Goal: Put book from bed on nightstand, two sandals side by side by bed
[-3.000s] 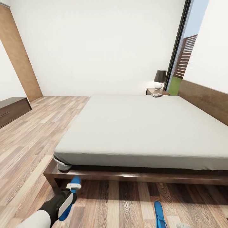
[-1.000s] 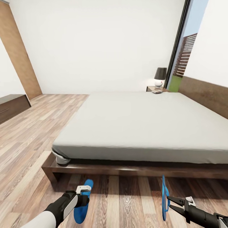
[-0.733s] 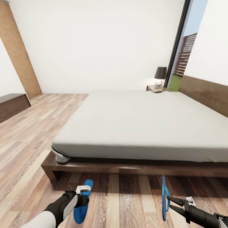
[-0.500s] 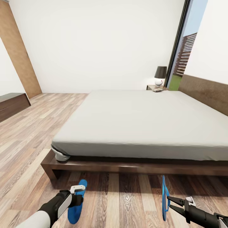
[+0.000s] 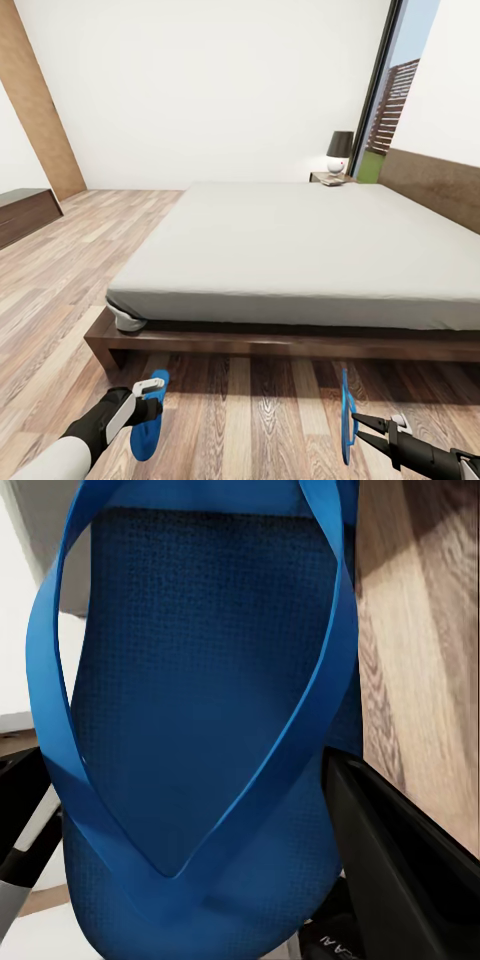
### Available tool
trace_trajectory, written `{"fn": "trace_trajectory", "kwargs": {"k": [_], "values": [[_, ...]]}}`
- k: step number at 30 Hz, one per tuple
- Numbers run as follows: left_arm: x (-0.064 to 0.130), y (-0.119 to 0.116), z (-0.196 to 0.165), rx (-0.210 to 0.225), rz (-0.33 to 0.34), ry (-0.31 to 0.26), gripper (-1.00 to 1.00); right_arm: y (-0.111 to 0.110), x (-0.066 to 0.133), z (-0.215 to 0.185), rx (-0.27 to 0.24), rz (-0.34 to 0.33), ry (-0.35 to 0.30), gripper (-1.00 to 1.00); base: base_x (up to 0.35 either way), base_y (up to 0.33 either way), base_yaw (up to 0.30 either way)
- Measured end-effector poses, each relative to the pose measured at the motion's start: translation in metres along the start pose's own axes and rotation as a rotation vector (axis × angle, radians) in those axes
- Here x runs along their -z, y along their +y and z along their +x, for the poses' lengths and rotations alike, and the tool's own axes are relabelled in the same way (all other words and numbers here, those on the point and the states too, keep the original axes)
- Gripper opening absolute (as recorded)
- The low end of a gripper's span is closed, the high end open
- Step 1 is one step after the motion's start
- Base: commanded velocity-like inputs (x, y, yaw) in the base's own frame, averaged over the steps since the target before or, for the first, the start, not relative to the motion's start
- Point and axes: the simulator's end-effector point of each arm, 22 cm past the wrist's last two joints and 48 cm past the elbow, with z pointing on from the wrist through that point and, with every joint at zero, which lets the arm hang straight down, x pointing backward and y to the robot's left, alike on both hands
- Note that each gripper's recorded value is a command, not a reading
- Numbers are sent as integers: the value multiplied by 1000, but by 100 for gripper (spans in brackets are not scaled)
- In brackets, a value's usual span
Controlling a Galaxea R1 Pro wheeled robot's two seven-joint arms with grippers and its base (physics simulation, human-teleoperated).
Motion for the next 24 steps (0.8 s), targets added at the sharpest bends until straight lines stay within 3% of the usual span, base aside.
{"fn": "trace_trajectory", "kwargs": {"k": [24], "values": [[-38, -4, 40, -9, -6, 96, -100, -39, -5, 10, -70, 53, 29, -100, 0, 0, 0]]}}
